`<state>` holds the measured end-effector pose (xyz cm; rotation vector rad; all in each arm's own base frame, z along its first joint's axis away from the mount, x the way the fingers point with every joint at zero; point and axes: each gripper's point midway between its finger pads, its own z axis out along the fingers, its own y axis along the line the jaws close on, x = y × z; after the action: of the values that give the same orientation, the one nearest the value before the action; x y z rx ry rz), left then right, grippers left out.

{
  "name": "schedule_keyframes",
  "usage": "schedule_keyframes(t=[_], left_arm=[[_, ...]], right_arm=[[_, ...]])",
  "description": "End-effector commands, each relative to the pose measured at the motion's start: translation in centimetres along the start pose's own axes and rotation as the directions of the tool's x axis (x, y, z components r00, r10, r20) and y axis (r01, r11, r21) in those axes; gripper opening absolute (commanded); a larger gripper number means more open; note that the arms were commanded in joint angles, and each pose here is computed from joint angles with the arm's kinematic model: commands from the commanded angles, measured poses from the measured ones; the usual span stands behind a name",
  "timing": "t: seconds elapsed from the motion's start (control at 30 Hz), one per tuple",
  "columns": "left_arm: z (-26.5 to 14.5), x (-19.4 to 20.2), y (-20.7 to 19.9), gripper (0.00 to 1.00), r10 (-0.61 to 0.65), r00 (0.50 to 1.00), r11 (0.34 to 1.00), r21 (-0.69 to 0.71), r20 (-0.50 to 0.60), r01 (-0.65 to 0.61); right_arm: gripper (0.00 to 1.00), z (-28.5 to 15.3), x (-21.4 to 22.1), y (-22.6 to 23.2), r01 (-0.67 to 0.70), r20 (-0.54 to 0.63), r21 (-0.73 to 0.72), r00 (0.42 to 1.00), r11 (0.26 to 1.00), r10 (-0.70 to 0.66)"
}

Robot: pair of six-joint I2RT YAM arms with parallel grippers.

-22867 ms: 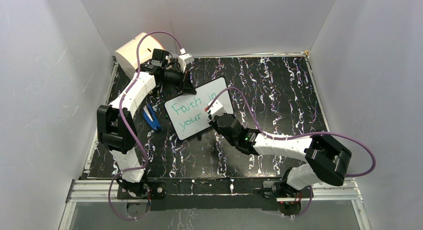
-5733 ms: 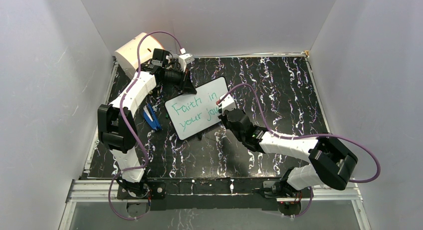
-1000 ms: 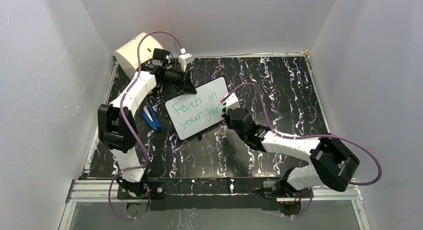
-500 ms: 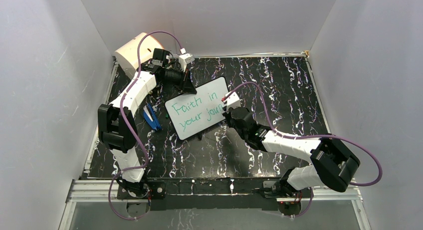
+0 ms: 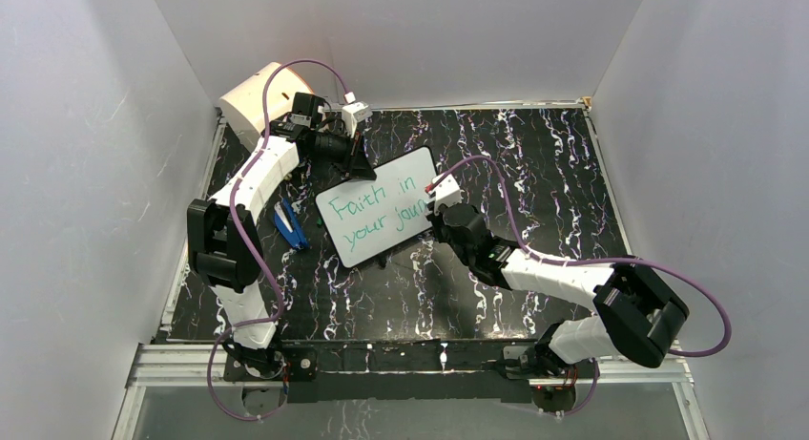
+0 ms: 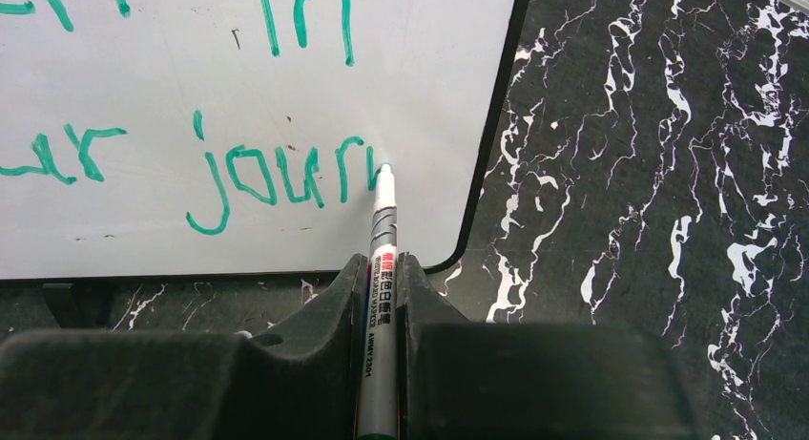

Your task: Write a sentence on the whiteboard

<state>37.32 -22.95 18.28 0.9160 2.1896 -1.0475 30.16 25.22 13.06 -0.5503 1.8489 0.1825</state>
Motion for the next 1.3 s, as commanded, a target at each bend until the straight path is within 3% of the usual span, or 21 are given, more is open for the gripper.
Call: schedule_keyframes(t=[0.0, 0.57, 1.27], left_arm=[[1.5, 4.5, 1.7, 0.0, -0.074, 0.986, 0.995, -0.074, -0.153, 0.063], [1.3, 4.3, 1.6, 0.0, -0.068, 0.986, 0.995, -0.076, -0.149, 0.058], [1.4, 4.3, 1.7, 0.0, -0.07, 0.986, 0.995, -0.077, -0.15, 0.059]], right_arm=[[0.0, 0.2, -4.4, -0.2, -0.045, 0.122, -0.002, 0.992, 0.999, 0.045], [0.0, 0.3, -3.9, -1.0, -0.053, 0.101, 0.026, 0.994, 0.998, 0.051], [0.0, -0.3, 0.1, -0.5, -0.066, -0.025, -0.006, 0.998, 0.998, 0.066]])
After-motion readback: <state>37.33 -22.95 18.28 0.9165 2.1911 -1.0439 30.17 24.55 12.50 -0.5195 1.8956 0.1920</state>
